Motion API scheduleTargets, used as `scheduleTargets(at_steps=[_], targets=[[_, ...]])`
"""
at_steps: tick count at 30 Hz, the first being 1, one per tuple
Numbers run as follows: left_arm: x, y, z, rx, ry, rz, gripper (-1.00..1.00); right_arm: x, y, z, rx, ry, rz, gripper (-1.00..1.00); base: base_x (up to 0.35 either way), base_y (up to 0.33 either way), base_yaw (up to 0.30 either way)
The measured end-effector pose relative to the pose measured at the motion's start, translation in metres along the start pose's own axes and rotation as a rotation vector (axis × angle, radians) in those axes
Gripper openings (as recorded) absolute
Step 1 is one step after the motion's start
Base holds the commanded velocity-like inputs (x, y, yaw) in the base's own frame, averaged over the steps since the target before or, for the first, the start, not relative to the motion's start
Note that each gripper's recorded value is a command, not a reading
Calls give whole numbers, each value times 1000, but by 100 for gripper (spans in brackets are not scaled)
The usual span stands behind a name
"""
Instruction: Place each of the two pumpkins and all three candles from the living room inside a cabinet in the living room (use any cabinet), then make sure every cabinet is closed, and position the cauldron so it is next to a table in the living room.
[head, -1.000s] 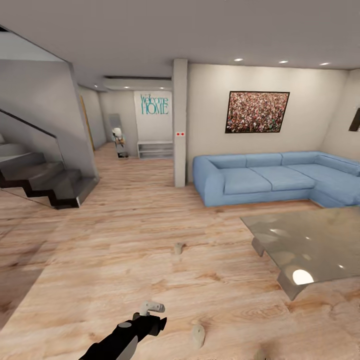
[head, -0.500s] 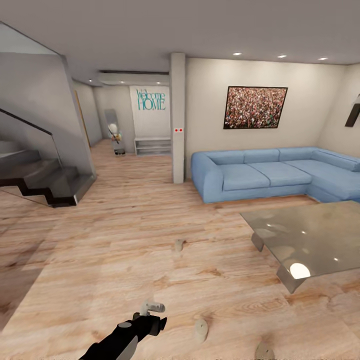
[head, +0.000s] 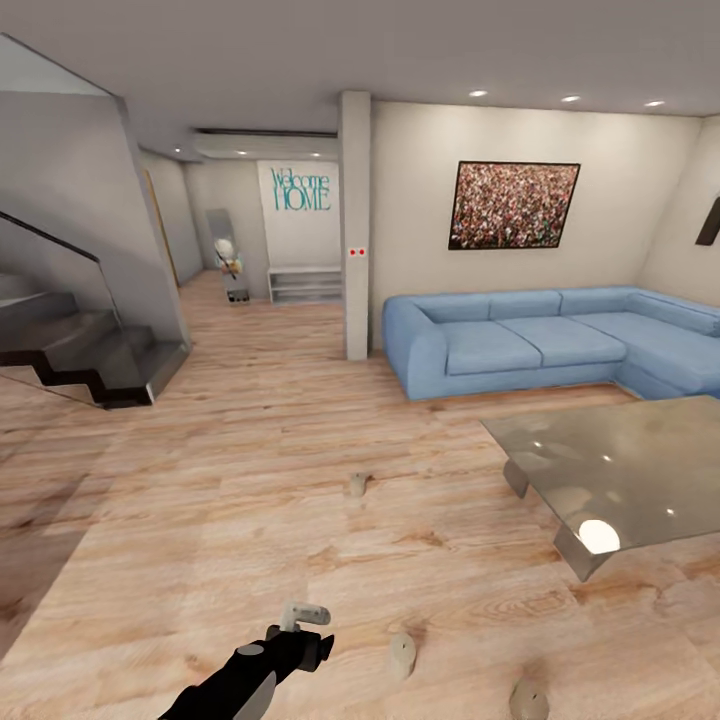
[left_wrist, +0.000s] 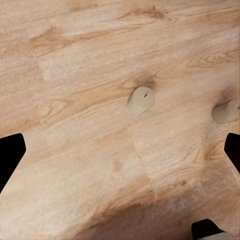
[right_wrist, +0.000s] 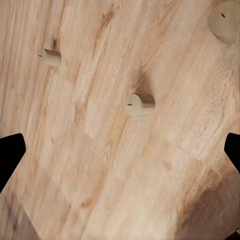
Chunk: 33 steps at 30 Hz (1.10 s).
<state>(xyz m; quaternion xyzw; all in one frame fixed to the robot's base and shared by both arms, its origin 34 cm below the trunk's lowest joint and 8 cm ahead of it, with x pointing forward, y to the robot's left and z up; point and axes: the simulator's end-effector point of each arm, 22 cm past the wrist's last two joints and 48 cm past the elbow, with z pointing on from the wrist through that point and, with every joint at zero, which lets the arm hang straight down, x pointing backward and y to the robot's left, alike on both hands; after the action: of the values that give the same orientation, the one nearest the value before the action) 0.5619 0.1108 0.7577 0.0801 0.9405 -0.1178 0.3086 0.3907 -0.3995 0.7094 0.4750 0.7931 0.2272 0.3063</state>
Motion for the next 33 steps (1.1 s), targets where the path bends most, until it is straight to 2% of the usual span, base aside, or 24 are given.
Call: scheduleTargets(at_steps=[9,19,26,33], targets=[[4,-3,1,5,7,21,100,2,3,0,-14,0,3,100,270,0,0],[4,-4,1,5,8,26,100,4,5,1,-20,2,6,100,328,0,-11],[4,-4,1,6,8,26,100,3,5,0,-22,1,5,100,317,0,-225],[4,-4,1,6,8,26,100,3,5,1,-21,1,5,100,173,0,-282]])
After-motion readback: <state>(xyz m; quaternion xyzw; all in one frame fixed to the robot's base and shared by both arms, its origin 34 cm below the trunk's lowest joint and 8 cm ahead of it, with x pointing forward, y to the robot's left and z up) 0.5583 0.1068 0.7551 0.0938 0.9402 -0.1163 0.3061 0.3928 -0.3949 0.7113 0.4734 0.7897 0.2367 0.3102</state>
